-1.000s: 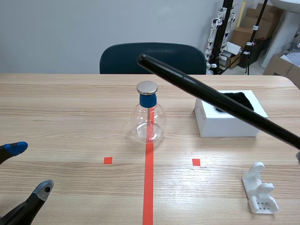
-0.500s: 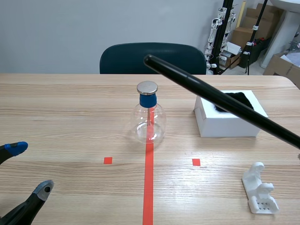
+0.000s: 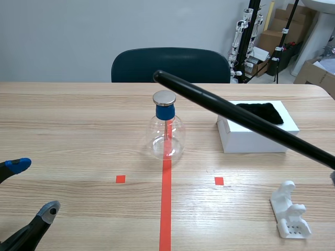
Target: Do the electroscope experiment. rub the rod on the fur
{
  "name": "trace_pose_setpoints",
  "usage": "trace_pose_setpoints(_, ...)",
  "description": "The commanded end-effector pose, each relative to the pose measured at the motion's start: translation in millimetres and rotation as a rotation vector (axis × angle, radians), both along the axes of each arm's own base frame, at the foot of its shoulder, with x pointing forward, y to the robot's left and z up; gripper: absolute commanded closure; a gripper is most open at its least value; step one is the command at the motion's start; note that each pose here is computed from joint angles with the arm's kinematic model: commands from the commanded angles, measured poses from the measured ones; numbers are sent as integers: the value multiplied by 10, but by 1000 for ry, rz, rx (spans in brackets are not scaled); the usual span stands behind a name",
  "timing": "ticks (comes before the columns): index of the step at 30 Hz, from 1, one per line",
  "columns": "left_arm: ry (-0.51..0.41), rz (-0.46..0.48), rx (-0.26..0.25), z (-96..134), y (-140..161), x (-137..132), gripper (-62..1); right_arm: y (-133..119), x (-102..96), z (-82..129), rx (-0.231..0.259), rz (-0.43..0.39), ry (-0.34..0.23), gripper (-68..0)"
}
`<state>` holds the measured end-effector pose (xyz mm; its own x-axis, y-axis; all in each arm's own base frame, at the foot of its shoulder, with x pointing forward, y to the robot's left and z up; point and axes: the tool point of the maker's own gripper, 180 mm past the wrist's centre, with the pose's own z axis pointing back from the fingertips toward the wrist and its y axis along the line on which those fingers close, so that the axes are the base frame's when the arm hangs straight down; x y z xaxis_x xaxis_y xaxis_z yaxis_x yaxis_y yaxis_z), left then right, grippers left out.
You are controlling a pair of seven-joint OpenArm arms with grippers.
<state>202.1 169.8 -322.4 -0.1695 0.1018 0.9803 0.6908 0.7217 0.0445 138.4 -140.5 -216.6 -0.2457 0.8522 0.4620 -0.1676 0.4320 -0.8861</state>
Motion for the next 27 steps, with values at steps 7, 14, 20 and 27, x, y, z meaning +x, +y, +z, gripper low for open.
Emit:
trace_pose_setpoints(7,-35,4,-19,99,37,13,-623,9,25,61,4,2,-28,-24)
trace_pose_setpoints(14,-35,4,-19,99,37,13,-623,9,25,62,4,2,-29,-24)
trace_pose_setpoints(20,-35,4,-19,99,37,13,-623,6,26,67,3,0,-31,-25)
trace_pose_setpoints(27,-35,4,-19,99,37,13,-623,1,27,76,0,-3,-38,-39)
